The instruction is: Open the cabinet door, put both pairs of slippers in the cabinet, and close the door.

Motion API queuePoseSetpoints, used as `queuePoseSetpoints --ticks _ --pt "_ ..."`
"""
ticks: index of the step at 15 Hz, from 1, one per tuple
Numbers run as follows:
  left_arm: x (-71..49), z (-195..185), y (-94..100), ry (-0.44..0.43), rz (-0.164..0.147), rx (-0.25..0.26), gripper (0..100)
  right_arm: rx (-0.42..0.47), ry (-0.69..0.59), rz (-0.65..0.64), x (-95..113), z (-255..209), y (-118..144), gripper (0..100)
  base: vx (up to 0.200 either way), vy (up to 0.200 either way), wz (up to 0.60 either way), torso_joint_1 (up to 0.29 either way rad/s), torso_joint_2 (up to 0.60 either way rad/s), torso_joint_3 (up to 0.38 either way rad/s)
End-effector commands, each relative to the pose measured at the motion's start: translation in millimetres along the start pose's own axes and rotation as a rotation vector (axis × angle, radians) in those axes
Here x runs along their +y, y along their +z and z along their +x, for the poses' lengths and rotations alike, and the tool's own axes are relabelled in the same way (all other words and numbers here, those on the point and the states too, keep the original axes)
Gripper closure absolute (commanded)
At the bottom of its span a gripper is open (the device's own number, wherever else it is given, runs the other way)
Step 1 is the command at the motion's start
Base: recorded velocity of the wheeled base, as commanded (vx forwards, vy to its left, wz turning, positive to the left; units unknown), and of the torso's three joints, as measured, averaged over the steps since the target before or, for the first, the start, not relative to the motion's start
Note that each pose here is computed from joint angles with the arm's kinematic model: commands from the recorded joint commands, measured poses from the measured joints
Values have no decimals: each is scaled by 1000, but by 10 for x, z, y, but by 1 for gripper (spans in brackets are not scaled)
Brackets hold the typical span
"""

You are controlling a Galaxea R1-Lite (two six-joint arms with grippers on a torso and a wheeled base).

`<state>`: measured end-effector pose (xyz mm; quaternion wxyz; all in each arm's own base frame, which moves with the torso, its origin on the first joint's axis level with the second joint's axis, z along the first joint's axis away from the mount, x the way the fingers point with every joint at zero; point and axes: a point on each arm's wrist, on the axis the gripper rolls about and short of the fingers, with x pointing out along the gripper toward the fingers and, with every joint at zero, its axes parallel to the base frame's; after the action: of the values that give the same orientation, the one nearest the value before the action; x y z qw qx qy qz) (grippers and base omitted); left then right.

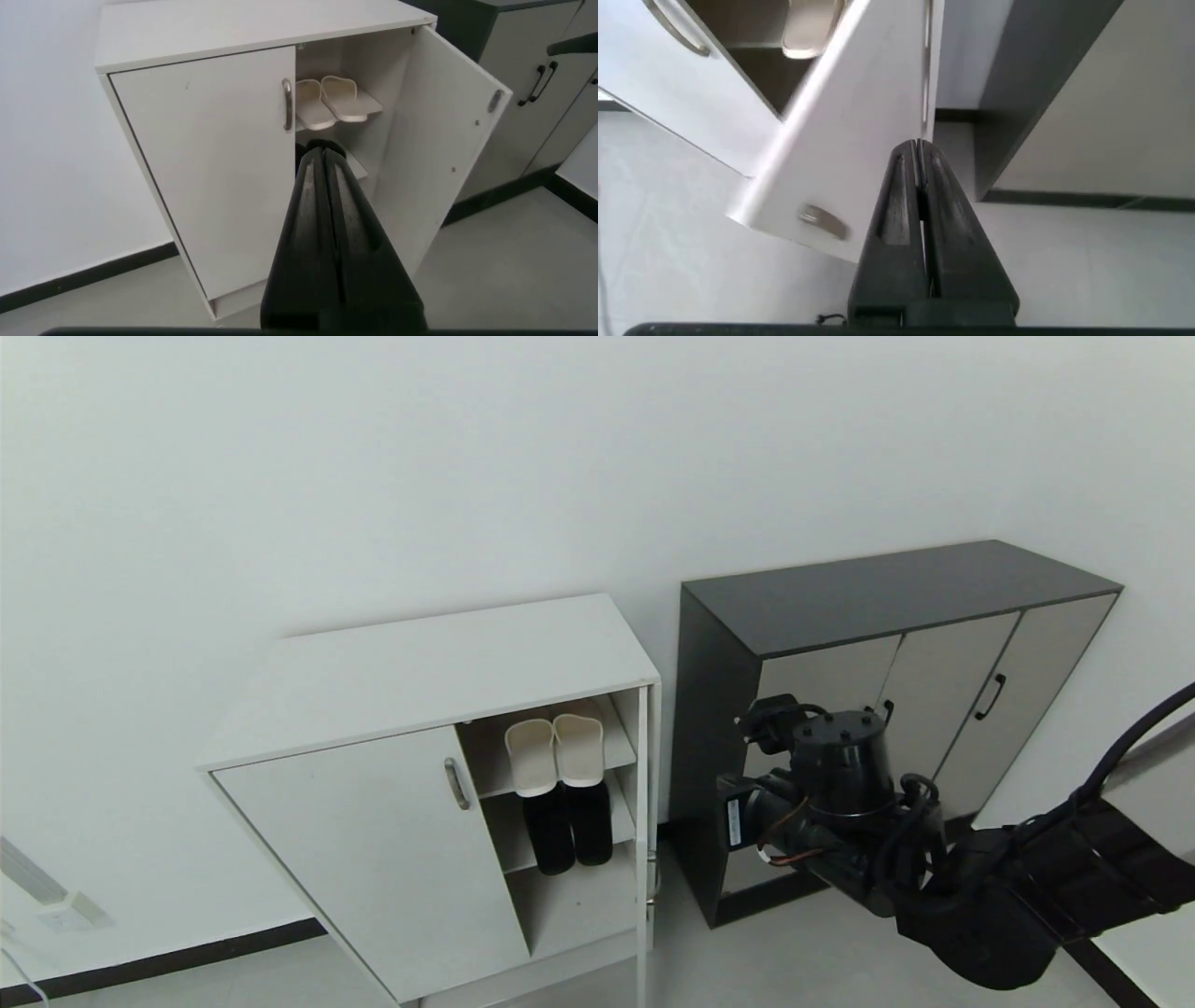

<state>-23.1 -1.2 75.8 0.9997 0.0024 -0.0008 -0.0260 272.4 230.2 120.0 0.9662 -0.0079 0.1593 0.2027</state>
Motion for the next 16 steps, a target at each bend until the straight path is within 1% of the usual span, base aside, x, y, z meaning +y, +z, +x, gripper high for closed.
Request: queuePoseSetpoints --ticks 1,6,13,16 --pt "0 1 -1 0 0 1 100 0 3 -11 -16 -61 3 100 0 0 0 0 0 0" --pt "0 1 -1 0 0 1 100 4 7 -22 -4 -73 -10 100 0 0 0 0 0 0" --pt "0 1 -1 0 0 1 100 37 62 -32 17 -109 -96 100 0 0 600 2 3 2" --pt "0 1 -1 1 0 1 100 28 70 -31 4 -117 -110 100 0 0 0 0 0 0"
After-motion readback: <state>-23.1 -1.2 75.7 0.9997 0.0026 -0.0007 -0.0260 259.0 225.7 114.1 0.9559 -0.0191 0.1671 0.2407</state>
